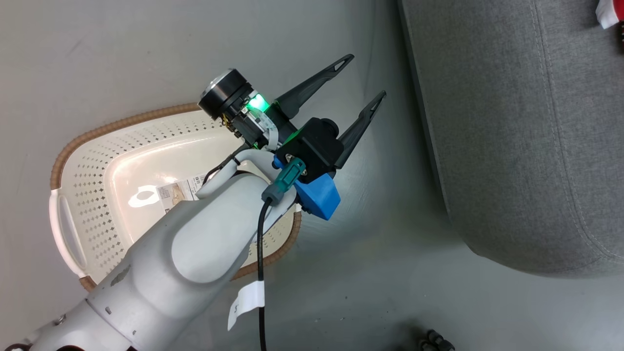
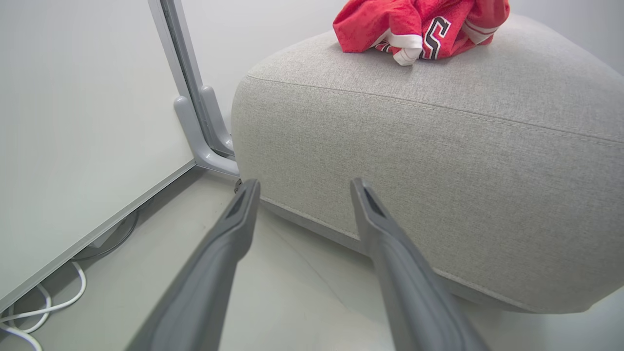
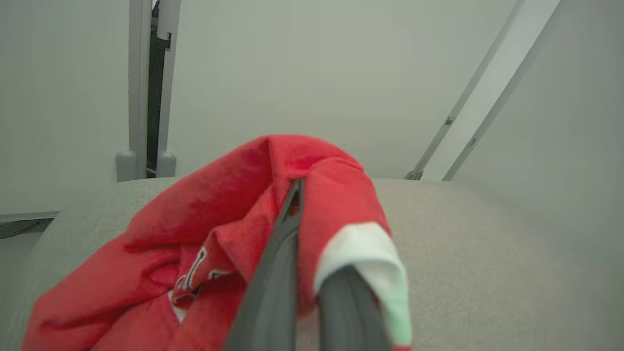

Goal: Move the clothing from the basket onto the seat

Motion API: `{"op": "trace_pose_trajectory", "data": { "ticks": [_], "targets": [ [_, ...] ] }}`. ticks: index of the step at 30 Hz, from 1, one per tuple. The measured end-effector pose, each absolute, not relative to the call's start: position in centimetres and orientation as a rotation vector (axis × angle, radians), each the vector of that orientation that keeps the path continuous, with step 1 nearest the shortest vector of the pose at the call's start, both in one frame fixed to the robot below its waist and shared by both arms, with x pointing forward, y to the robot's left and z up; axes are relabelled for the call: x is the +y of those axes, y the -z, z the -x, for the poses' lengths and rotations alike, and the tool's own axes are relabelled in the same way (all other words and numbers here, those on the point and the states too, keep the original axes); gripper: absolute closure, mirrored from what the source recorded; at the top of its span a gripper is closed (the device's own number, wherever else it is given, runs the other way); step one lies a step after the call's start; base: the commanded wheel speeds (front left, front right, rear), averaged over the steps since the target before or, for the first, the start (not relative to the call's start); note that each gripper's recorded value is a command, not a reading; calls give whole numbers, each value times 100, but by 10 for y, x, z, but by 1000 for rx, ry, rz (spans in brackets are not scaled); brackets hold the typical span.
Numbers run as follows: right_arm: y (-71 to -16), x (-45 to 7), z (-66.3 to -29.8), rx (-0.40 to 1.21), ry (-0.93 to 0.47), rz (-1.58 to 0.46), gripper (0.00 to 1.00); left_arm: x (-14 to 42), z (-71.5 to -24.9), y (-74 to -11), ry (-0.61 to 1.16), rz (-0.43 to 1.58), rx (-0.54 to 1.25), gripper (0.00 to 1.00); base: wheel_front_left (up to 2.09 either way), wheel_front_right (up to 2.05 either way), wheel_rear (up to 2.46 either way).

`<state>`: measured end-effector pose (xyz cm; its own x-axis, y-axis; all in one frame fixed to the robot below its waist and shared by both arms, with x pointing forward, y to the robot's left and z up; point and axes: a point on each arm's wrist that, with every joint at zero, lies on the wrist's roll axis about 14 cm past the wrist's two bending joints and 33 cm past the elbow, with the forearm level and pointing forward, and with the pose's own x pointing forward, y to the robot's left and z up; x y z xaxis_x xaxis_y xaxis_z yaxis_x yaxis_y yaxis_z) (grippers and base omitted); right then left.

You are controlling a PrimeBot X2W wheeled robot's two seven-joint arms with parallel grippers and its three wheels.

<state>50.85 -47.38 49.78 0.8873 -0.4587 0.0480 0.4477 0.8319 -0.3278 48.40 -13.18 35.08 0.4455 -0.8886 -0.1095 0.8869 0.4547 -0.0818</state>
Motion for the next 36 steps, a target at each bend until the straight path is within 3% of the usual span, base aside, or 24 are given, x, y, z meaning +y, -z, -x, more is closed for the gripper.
{"op": "trace_pose_trajectory", "data": {
  "ticks": [7, 8, 13, 26, 36],
  "targets": [
    [-444, -472, -490, 174, 504, 269, 100, -128, -487, -350, 1092, 5, 140, 0, 0, 0, 0],
    [-442, -471, -489, 179, 505, 262, 0, -128, -487, -351, 1091, 2, 139, 0, 0, 0, 0],
    [-451, -469, -481, 149, 517, 232, 0, -128, -487, -362, 1082, 5, 118, 0, 0, 0, 0],
    [-486, -427, -419, 54, 461, 211, 0, -119, -473, -418, 1001, 24, 63, 0, 0, 0, 0],
    [-537, -332, -425, -149, 230, 85, 0, -62, -473, -472, 770, 40, -2, 0, 0, 0, 0]
  ]
}}
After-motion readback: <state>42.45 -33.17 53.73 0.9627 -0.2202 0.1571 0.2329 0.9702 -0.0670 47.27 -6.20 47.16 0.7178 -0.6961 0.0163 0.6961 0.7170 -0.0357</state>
